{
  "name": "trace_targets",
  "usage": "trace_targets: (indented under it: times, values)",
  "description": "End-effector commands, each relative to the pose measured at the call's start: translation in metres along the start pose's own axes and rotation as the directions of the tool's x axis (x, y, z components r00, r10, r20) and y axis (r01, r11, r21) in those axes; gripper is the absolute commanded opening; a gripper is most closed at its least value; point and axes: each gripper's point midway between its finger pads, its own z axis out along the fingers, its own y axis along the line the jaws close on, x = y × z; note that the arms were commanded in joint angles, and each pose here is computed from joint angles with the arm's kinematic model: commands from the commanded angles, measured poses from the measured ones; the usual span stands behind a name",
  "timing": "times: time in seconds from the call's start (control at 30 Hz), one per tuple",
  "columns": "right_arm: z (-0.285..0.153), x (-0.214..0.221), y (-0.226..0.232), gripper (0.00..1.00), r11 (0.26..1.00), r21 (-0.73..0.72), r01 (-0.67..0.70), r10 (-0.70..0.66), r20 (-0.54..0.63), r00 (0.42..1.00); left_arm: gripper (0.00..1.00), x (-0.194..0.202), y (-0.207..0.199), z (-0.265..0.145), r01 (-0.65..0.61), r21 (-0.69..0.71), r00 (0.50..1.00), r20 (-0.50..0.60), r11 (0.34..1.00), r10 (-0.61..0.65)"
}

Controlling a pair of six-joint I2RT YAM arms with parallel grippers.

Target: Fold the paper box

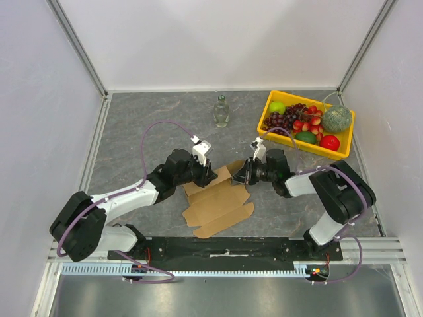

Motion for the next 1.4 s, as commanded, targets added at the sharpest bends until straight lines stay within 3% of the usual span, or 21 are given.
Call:
trace_targets:
  times: [0.0,0.47,0.83,1.17,1.37]
  values:
    - [0.011,-0.005,0.012,0.17,0.998,-0.059,0.021,-0.02,0.005,1.0,0.29,0.018,0.002,0.0,-0.009,-0.01,0.999,-0.054,1.0,0.008]
    - [0.033,0.017,0.016,0.15,0.998,-0.07,0.007,-0.011,-0.055,0.998,0.29,0.017,0.002,0.001,-0.008,-0.007,0.999,-0.052,1.0,0.007]
    - [0.026,0.029,-0.012,0.15,0.991,0.113,0.075,-0.063,-0.11,0.992,0.29,0.017,0.001,0.0,-0.005,-0.006,0.999,-0.05,1.0,0.005]
    - [-0.025,-0.037,0.014,0.32,0.929,0.27,0.254,-0.26,-0.015,0.965,0.29,0.006,0.001,-0.003,-0.009,-0.016,1.0,-0.025,1.0,0.009]
    - [-0.066,-0.067,0.008,0.42,0.862,0.423,0.28,-0.322,0.028,0.946,0.29,0.006,0.001,-0.003,-0.007,-0.016,1.0,-0.027,1.0,0.007]
